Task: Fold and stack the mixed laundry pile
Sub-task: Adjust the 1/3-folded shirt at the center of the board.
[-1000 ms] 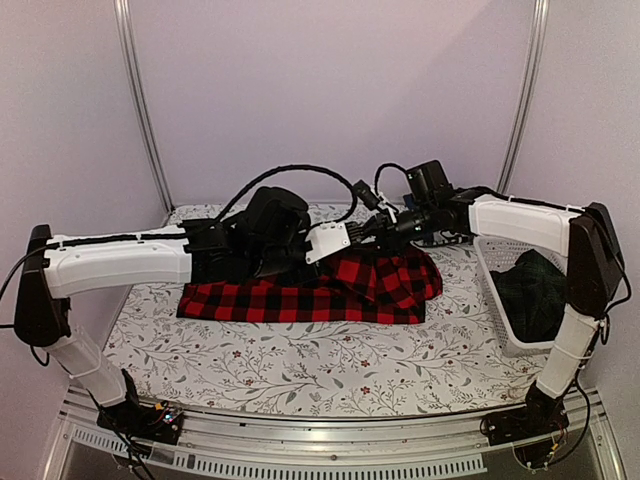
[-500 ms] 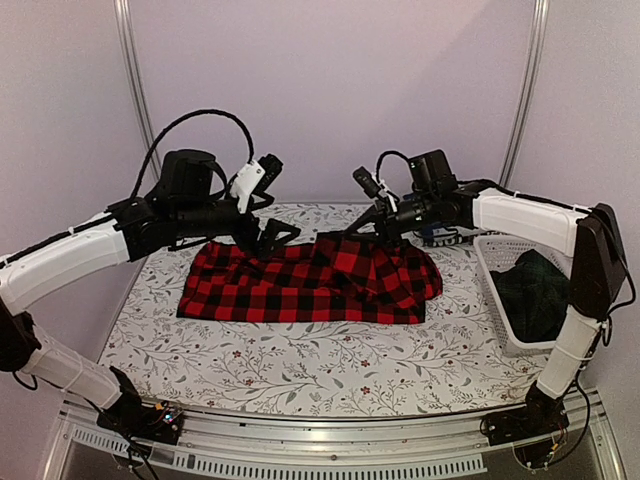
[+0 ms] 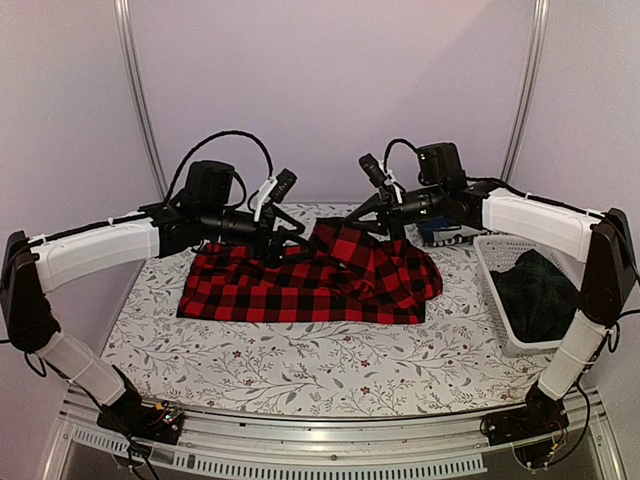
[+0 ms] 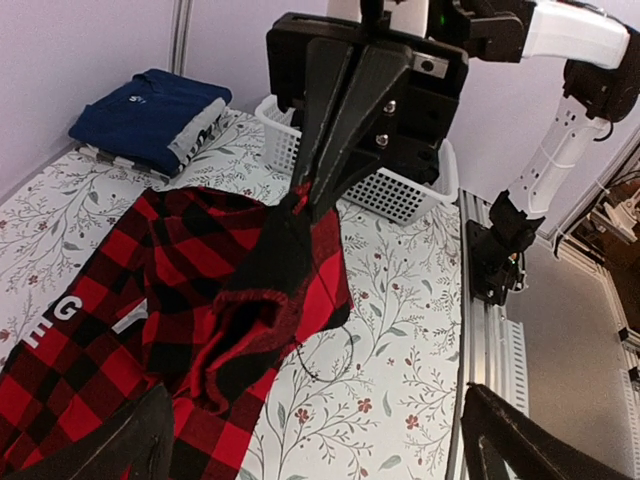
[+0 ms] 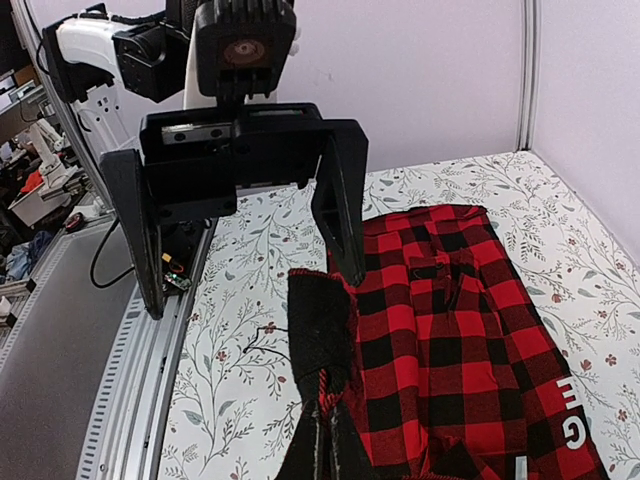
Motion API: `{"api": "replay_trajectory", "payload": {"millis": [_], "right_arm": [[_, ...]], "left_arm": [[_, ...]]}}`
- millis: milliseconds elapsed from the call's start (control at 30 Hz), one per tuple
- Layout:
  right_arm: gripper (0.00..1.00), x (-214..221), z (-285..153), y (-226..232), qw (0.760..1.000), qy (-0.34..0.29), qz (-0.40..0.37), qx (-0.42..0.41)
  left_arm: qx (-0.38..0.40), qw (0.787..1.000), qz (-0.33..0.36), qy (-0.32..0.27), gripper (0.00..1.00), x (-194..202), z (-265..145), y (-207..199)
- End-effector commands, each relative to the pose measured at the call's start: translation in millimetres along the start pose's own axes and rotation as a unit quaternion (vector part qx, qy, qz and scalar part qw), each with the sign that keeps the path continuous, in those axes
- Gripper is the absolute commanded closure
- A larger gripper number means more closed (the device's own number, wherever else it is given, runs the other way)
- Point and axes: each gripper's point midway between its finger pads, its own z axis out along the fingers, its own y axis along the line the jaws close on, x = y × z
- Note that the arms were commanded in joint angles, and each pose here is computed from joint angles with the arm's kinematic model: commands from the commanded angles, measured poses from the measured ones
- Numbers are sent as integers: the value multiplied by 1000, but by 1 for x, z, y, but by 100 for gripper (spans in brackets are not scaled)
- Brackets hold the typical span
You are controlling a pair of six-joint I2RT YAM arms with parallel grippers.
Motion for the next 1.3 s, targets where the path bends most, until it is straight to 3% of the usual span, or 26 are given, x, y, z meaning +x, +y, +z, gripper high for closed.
{"api": "replay_trajectory", "payload": {"millis": [0, 67, 200, 367, 467, 567, 667, 800, 1000, 1267], "right_arm": [[100, -12, -1, 10, 1000, -17, -16, -5], [100, -14, -1, 9, 1000, -19, -16, -1], [100, -17, 0, 7, 1000, -23, -16, 2], [97, -16, 1, 4, 1000, -24, -11, 6], [89, -15, 1, -3, 999, -23, -6, 23], [83, -13, -2, -16, 998, -19, 1, 63], [51, -8, -15, -40, 992, -16, 36, 120], [39, 4, -39, -57, 980, -22, 77, 180], [37, 30, -60, -65, 961, -21, 138, 239], [42, 69, -55, -54, 953, -4, 209, 220]], "left_arm": [[35, 999, 11, -26, 1, -17, 11, 0], [34, 999, 4, -23, 5, -15, 17, 6], [54, 998, 5, -16, 24, -15, 23, 5], [83, 996, 18, -28, 65, -32, 21, -5], [77, 997, 2, -14, 98, -38, 24, 2], [13, 1000, -16, 6, 100, -45, 29, 31], [-114, 993, 12, 34, 100, -61, 23, 78], [-255, 961, 82, 70, 100, -86, 15, 137], [-389, 904, 157, 84, 100, -110, 16, 204], [-427, 882, 194, 41, 100, -129, 44, 245]]}}
